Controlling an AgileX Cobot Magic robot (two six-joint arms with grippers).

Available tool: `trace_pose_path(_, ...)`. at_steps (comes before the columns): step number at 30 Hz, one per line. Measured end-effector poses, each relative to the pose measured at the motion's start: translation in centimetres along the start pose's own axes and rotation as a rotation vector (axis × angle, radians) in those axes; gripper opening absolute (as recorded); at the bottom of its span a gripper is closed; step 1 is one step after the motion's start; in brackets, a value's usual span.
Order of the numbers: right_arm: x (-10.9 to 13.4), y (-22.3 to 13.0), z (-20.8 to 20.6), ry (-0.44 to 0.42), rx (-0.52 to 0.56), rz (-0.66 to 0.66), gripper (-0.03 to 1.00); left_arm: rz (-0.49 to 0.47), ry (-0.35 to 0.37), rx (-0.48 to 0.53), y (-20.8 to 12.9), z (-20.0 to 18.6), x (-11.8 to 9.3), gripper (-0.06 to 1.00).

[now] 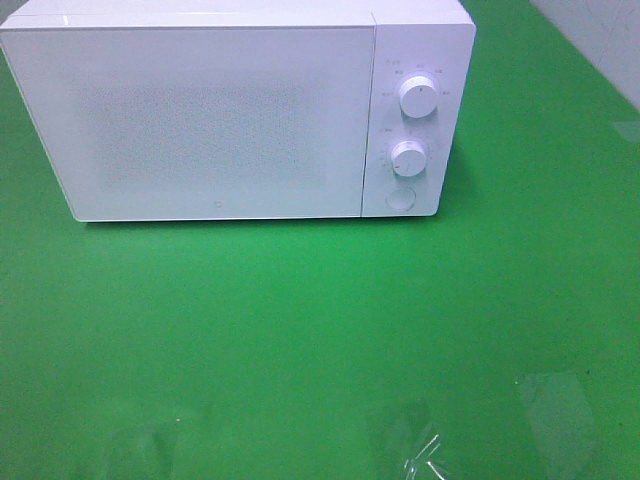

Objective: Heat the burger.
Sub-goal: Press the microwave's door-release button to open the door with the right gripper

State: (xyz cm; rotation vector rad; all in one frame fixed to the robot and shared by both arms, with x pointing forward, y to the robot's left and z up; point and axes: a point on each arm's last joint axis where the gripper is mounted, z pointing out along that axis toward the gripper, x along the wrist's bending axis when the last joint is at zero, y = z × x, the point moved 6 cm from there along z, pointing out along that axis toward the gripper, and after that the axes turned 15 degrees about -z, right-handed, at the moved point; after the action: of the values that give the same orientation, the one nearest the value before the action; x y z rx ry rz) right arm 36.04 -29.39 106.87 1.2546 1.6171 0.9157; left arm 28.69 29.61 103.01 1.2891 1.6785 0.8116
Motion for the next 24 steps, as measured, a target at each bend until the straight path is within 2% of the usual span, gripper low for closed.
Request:
trace_pose_path(10, 0.1, 0.5, 3.9, 0.017, 0.062, -0.004, 0.77, 0.0, 0.0, 0.0, 0.0, 0.0, 0.0, 0.99)
trace_pose_path(15, 0.1, 1.1, 6.3, 0.012, 0.006, -0.006, 0.77, 0.0, 0.0, 0.0, 0.0, 0.0, 0.0, 0.99)
trace_pose_path(19, 0.4, 0.5, 8.1, 0.008, -0.048, -0.007, 0.77, 0.0, 0.0, 0.0, 0.0, 0.0, 0.0, 0.99)
trace_pose_path(20, 0.5, 0.3, 8.9, 0.004, -0.089, -0.007, 0.77, 0.0, 0.0, 0.0, 0.0, 0.0, 0.0, 0.99)
trace_pose_path(24, 0.7, 0.0, 9.9, 0.002, -0.126, -0.006, 0.77, 0.0, 0.0, 0.0, 0.0, 0.0, 0.0, 0.99)
